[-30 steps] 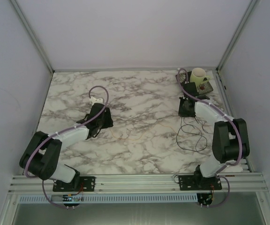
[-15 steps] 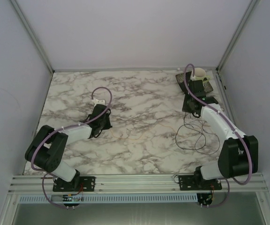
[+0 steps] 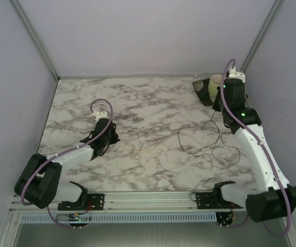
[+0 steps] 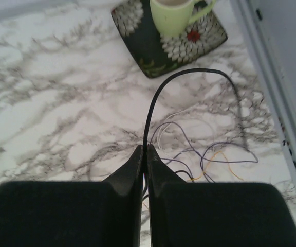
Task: Zip-tie the wires
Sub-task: Straighten the cable at the center of the board.
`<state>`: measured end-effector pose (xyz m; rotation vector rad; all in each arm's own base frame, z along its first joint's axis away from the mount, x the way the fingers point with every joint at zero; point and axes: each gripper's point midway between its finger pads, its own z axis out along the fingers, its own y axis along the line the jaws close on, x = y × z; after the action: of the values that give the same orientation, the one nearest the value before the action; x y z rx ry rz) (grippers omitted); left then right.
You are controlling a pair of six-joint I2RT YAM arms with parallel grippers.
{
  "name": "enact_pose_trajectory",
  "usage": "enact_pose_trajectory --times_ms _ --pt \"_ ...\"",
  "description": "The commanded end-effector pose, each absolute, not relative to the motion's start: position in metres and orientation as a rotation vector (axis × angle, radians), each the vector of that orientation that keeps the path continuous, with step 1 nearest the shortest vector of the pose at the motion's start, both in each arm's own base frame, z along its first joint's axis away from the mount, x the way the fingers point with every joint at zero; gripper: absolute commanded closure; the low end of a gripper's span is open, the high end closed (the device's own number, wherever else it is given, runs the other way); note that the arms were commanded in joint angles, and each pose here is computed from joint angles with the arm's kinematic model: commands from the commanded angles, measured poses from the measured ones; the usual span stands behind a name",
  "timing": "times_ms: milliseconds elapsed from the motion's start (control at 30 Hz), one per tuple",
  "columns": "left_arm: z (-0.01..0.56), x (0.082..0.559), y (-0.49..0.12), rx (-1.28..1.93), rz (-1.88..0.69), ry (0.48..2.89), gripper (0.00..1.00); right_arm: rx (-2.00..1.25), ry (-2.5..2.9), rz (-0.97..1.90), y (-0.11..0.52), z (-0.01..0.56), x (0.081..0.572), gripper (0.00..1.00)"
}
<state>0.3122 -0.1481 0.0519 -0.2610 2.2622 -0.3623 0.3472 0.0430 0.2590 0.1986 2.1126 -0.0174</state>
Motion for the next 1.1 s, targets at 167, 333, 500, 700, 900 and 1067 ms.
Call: enact_pose_trajectory --times_ms 167,333,500,700,900,1067 --pt "0.036 0.287 -0.131 -0.399 -0.324 2.279 1.00 0.140 1.949 -0.009 0.036 0.318 0.328 1.00" --pt "0.037 0.281 -0.117 -0.454 -0.272 2.260 0.94 0.063 1.980 -0.011 0.039 0.309 0.323 1.00" --pt "0.042 0.277 -0.105 -0.491 -0.209 2.253 0.83 0.008 1.980 -0.017 0.040 0.308 0.319 1.00" --pt "0.056 0.274 -0.095 -0.519 -0.178 2.218 0.46 -0.091 1.979 0.024 0.050 0.306 0.315 1.00" --pt "0.133 0.296 -0.100 -0.457 -0.249 2.053 0.24 -0.337 1.974 0.223 0.090 0.294 0.304 1.00" --pt "0.218 0.323 -0.151 -0.291 -0.522 1.934 0.23 -0.559 1.916 0.394 0.123 0.280 0.287 1.00"
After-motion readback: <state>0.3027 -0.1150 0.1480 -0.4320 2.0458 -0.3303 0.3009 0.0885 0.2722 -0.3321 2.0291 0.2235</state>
